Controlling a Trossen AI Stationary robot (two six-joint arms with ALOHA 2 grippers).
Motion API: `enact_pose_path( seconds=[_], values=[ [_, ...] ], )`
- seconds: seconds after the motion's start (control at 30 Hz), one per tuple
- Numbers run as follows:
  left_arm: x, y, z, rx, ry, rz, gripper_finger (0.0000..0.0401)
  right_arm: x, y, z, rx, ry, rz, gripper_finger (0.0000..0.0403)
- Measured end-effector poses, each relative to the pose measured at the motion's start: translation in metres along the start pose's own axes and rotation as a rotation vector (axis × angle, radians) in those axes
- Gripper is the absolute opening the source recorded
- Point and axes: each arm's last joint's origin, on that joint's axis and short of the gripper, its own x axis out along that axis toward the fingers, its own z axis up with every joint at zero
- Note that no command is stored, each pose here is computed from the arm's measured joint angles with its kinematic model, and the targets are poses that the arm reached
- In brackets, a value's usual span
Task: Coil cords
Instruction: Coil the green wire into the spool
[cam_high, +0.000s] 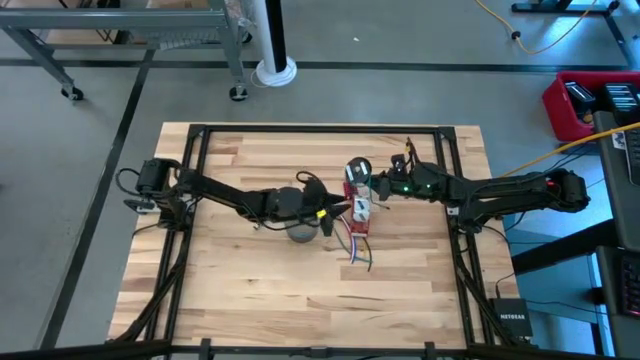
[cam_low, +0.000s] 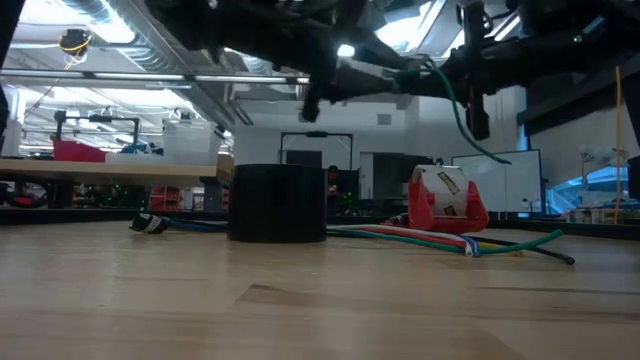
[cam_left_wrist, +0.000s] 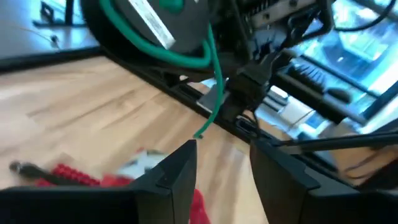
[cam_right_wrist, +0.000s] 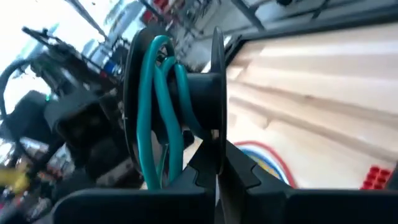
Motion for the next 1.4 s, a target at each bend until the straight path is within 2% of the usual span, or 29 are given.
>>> enact_pose_path(
  seconds=[0.23, 0.47, 0.87, 1.4],
  values=[
    [0.043, 0.001, -0.014, 0.122, 0.006, 0.045, 0.0139, 0.0, 0.003, 0.004, 0.005, -0.049, 0.029, 0.0003],
    [0.067, 0.009, -0.02, 0.133, -0.017, 0.101, 0.0138, 0.0, 0.005, 0.004, 0.006, -0.058, 0.04, 0.0003],
    [0.084, -0.001, -0.024, 0.177, -0.035, 0.076, 0.0138, 0.0, 0.008, 0.007, 0.009, -0.085, 0.071, 0.0003],
    [0.084, -0.005, -0.018, 0.207, -0.079, 0.055, 0.0138, -0.001, 0.012, 0.01, 0.014, -0.121, 0.113, 0.0003]
  ],
)
